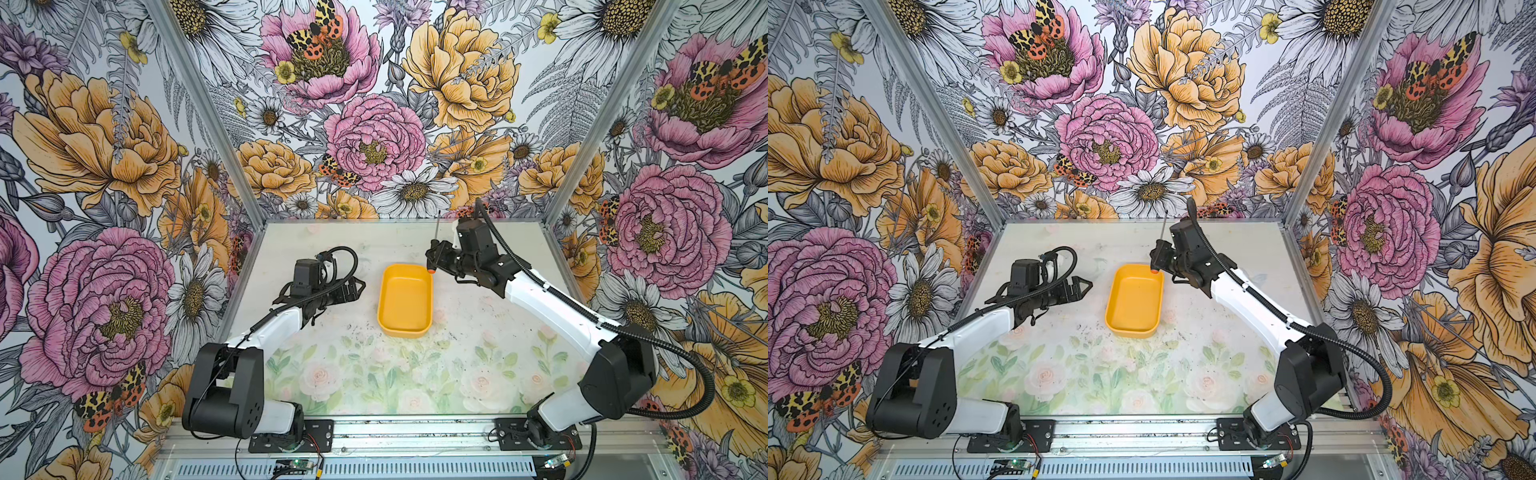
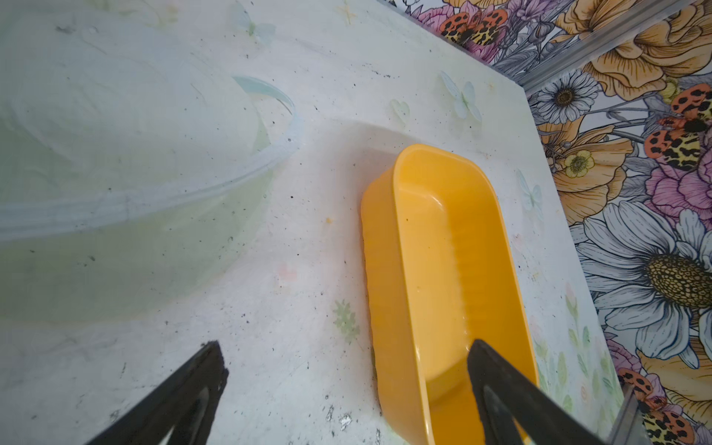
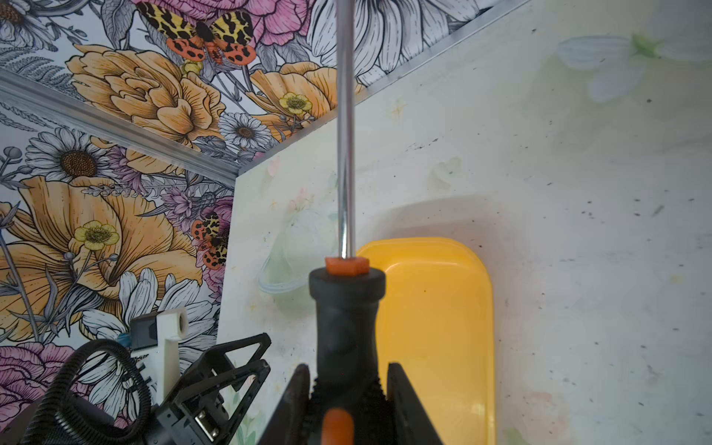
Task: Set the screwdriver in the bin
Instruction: 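Carry the screwdriver with the right gripper over the yellow bin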
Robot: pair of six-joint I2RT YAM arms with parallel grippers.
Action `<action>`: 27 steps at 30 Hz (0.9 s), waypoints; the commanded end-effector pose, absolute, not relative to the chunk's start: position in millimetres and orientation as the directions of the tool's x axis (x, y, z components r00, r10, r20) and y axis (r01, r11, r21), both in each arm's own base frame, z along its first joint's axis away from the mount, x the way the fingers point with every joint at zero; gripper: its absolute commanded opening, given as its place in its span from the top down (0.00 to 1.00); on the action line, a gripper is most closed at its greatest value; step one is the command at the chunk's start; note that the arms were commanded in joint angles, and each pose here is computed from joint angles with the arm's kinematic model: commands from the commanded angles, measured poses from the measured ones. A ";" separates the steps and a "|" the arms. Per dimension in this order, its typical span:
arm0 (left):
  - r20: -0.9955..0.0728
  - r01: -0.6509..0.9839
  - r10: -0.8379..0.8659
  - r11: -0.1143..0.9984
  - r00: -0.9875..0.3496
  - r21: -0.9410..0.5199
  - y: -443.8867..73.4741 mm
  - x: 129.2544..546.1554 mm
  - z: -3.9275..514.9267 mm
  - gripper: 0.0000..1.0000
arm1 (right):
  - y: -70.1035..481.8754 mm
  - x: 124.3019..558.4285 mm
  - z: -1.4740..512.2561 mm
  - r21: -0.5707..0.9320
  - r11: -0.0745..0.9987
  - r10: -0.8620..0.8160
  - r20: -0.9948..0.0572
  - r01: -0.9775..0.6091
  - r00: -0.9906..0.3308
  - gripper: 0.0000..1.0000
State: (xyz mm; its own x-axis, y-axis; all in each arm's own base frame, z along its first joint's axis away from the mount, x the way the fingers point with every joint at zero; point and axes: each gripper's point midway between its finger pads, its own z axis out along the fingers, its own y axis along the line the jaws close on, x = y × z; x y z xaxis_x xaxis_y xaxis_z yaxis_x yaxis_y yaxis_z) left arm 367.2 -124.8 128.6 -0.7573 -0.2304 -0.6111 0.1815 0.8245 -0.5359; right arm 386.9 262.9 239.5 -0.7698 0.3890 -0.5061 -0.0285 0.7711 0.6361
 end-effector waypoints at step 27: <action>-0.635 0.226 -0.228 0.803 -0.738 -0.551 -128.4 373.7 142.2 0.01 | 330.6 331.5 87.2 0.530 0.839 0.283 -0.238 0.120 -0.929 1.00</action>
